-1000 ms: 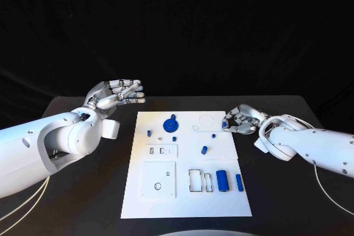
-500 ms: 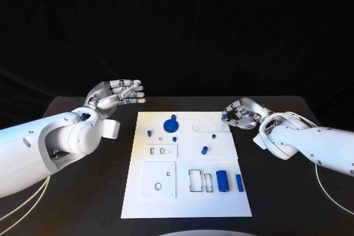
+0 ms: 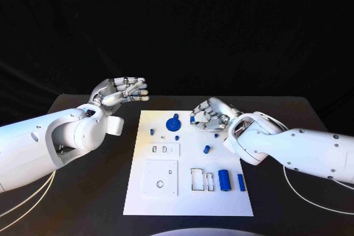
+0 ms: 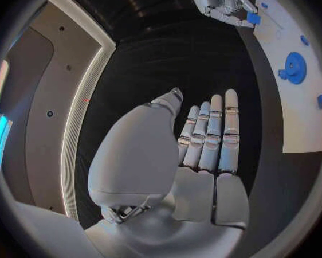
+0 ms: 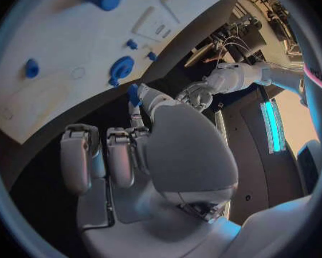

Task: Assemble the parts on the task board

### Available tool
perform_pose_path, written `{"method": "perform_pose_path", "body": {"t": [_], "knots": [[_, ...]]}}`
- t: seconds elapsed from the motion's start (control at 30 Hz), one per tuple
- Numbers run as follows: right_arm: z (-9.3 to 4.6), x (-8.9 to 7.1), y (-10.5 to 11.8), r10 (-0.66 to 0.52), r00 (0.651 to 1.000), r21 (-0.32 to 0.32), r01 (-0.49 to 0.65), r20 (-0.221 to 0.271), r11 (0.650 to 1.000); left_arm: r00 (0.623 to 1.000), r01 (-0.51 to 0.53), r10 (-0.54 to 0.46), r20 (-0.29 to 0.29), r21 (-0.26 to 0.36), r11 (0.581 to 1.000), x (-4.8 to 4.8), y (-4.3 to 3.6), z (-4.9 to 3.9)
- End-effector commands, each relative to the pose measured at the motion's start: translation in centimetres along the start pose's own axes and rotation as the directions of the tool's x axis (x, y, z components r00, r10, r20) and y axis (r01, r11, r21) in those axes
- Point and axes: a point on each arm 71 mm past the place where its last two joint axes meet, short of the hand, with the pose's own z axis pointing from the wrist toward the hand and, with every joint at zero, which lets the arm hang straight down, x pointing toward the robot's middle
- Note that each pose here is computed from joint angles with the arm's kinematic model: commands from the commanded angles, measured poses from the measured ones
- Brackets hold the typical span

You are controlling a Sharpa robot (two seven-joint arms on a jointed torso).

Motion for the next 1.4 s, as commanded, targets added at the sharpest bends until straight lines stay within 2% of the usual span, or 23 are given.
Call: {"method": "perform_pose_path", "body": {"t": [0.03,0.33,0.7,0.93,1.4], "knots": [[0.2,1.0,0.8,-0.029,1.000,0.027,0.029,0.008,0.999,1.000,0.005,-0.005,-0.019,0.006,1.000,0.25,-0.03,0.12],[0.6,5.2,2.7,-0.031,0.996,0.052,0.035,-0.083,0.998,1.000,0.007,-0.007,-0.025,0.005,1.000,0.48,0.11,0.42],[0.2,8.1,3.4,-0.052,0.987,0.041,0.059,-0.150,0.997,1.000,0.009,-0.009,-0.029,0.005,1.000,0.53,0.25,0.51],[0.2,9.0,3.5,-0.066,0.984,0.036,0.073,-0.165,0.997,1.000,0.009,-0.009,-0.028,0.003,1.000,0.46,0.27,0.53],[0.2,9.6,3.3,-0.068,0.978,0.056,0.081,-0.198,0.995,1.000,0.008,-0.008,-0.027,0.002,1.000,0.37,0.26,0.49]]}}
